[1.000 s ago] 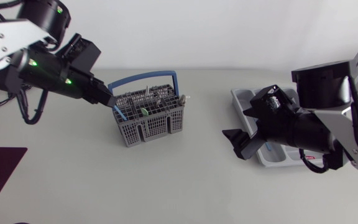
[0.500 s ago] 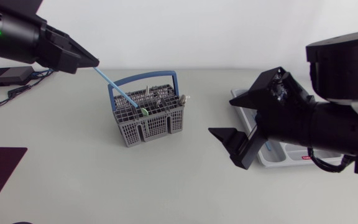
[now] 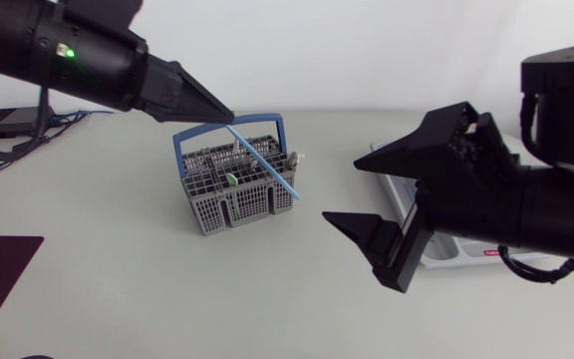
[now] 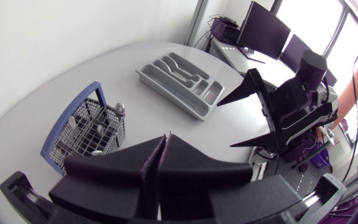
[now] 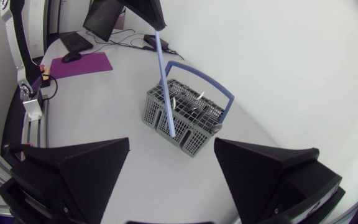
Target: Unload the cutlery basket into the drawer organizer.
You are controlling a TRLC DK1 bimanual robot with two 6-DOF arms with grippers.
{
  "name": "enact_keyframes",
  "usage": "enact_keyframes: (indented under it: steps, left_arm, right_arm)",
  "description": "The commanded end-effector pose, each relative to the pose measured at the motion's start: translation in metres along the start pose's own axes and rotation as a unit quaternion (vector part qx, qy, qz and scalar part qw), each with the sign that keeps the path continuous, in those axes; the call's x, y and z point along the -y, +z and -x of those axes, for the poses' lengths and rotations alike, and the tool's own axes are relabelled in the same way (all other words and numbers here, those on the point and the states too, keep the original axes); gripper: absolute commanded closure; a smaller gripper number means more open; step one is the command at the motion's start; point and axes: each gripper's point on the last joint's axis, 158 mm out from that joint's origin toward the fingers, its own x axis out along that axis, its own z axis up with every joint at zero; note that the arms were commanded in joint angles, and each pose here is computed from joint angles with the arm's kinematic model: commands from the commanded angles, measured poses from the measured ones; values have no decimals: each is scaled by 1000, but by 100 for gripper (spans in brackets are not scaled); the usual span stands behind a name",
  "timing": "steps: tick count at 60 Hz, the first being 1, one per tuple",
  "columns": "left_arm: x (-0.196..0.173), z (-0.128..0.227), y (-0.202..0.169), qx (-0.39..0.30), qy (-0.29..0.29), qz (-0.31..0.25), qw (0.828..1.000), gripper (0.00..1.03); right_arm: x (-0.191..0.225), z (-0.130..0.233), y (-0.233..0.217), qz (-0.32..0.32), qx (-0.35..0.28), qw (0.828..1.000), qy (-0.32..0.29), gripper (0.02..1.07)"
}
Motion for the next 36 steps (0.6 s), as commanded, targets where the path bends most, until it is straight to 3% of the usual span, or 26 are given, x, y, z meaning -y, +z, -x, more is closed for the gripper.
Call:
enact_keyframes:
  steps: [1, 20, 36]
  left_arm:
    - [3, -23, -12, -25, -25, 20, 999, 89]
    - [22, -53, -13, -50, -68, 16, 996, 89]
    - [29, -60, -13, -60, -82, 19, 995, 89]
  right_arm:
    - [-5, -11, -2, 4, -10, 1000, 14, 14]
    - [-13, -39, -4, 3, -26, 999, 40, 17]
    - [-11, -58, -6, -2, -32, 998, 47, 46]
